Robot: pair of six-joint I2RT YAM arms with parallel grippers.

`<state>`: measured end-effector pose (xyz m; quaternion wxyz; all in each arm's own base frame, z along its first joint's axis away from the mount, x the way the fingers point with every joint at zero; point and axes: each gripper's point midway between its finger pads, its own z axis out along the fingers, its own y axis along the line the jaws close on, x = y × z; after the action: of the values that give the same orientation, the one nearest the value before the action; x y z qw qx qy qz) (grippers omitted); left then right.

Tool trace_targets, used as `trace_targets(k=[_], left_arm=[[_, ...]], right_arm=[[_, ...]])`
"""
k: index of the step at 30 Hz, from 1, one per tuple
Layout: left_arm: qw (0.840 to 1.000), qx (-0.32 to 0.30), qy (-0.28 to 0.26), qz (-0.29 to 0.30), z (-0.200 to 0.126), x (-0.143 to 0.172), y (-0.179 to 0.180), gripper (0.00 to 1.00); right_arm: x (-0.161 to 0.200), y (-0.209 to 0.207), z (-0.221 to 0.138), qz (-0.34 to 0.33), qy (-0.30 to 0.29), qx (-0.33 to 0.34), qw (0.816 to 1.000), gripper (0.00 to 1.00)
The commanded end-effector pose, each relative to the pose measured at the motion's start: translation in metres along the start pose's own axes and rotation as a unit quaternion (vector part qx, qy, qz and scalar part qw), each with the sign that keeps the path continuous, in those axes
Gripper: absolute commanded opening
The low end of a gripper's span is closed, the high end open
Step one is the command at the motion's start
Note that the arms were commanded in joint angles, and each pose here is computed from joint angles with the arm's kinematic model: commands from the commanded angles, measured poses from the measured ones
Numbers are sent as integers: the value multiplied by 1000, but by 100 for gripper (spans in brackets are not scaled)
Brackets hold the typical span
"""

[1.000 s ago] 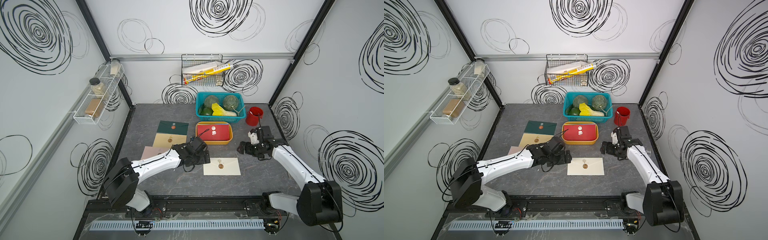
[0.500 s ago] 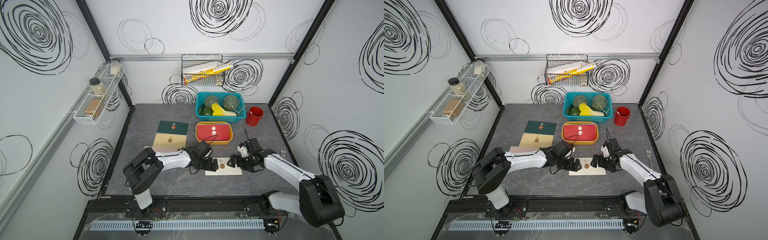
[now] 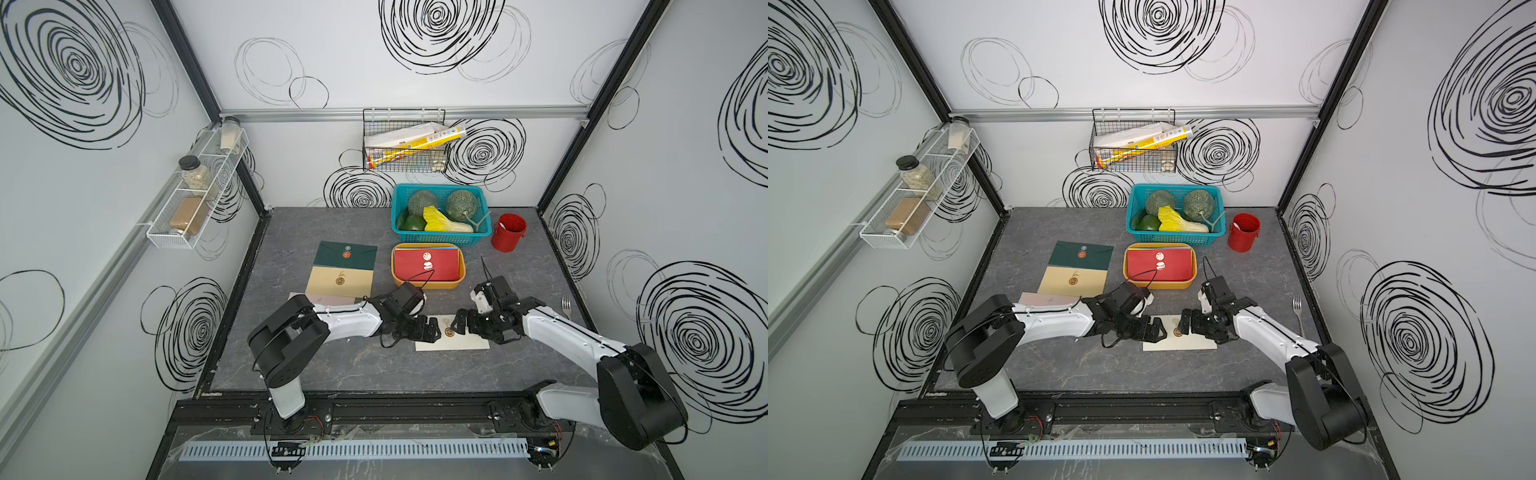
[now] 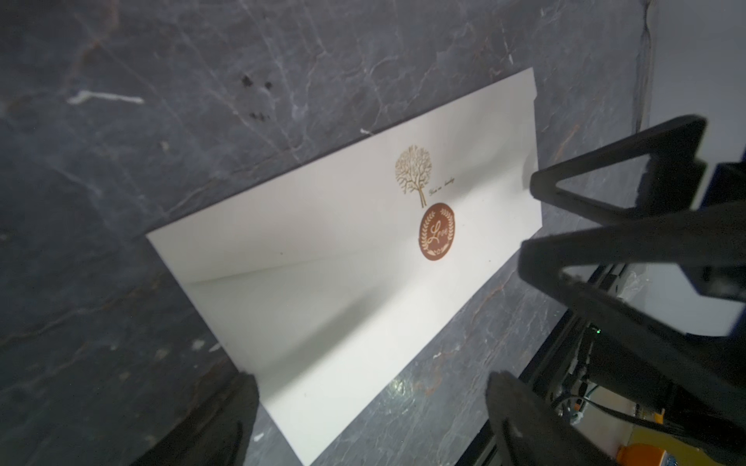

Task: Put the sealed envelopes into the storage box
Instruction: Pick up the envelope from the center of the board.

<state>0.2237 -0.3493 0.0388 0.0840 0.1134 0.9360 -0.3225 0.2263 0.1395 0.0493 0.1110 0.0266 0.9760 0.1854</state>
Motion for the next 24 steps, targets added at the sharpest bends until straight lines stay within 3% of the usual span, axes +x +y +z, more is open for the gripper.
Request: trace_targets(k=[1, 9, 18, 24], left_arm=[[998, -47, 22, -24, 6, 17, 33, 95], [998, -53, 21, -27, 5, 15, 37, 95], [998, -52, 25, -30, 5, 9, 38, 96], [998, -39, 36, -21, 10, 10, 33, 95]], right_arm=[[-24, -13, -21, -17, -31, 62, 997, 100], [-18, -47, -10, 18, 10, 92, 996, 100], [20, -46, 20, 45, 71, 58, 995, 100], [30, -24, 31, 34, 76, 43, 996, 100]])
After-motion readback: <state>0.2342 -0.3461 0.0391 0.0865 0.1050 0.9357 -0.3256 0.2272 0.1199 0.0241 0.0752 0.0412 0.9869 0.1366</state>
